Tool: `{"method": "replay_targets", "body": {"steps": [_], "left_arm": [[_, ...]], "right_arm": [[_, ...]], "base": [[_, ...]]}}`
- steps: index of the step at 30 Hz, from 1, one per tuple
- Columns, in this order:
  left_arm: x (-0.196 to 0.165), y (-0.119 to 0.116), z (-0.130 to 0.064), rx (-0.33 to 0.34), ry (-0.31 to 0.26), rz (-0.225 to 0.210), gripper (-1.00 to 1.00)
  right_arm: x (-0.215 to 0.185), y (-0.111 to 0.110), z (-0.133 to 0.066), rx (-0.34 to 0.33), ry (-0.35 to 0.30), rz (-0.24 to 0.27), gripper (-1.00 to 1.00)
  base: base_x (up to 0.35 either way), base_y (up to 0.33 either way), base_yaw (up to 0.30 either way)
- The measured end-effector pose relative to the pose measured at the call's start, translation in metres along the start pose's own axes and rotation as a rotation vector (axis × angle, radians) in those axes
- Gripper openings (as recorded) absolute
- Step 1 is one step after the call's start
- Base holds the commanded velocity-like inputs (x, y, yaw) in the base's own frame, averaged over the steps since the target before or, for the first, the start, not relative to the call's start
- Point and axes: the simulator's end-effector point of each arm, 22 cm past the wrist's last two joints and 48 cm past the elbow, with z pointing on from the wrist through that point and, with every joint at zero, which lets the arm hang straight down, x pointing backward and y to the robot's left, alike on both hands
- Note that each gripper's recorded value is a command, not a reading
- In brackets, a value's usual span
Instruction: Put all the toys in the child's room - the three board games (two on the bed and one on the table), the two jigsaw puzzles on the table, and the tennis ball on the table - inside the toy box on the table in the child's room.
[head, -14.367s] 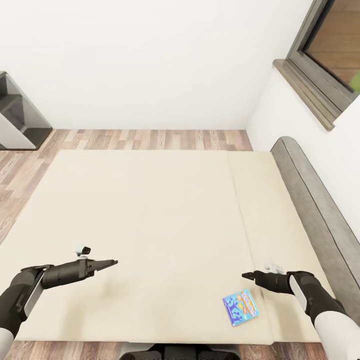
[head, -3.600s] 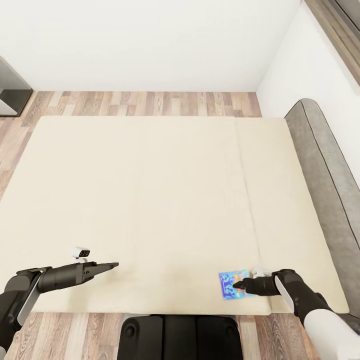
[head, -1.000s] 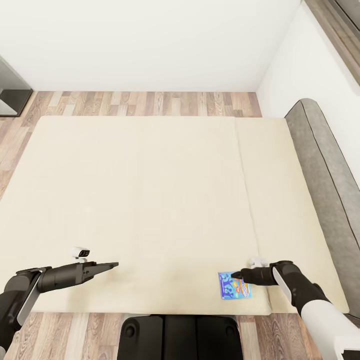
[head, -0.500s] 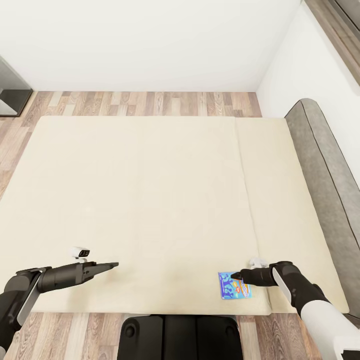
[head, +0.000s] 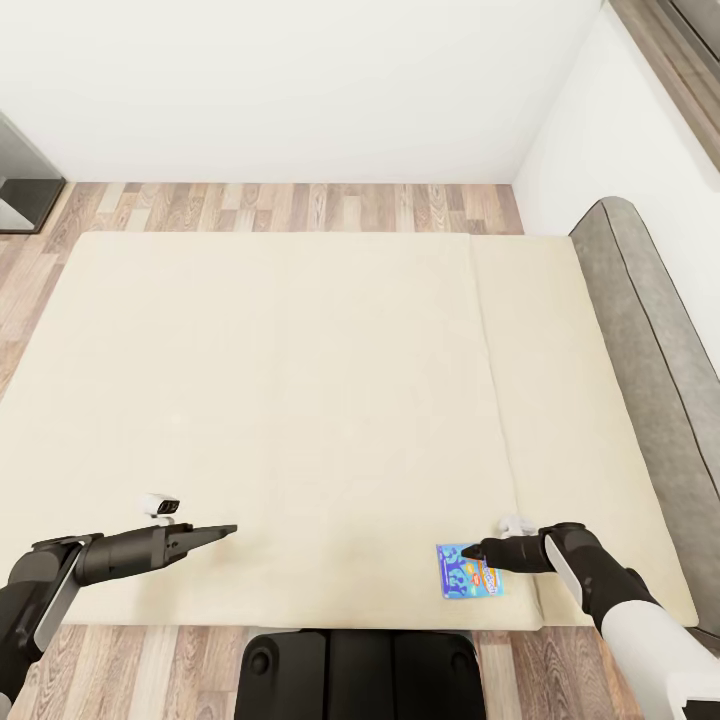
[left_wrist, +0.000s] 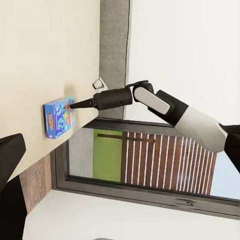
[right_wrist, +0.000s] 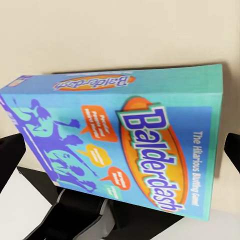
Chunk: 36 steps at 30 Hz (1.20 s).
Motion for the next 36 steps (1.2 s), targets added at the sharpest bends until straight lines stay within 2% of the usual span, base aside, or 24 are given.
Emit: {"method": "replay_targets", "body": {"steps": [36], "left_arm": [[-0.0002, 0.0, -0.0002, 0.0, -0.001, 0.0, 1.0]], "right_arm": [[0.0002, -0.0007, -0.0002, 0.002, 0.001, 0.001, 1.0]], "base": [[0.0, 0.0, 0.0]]}}
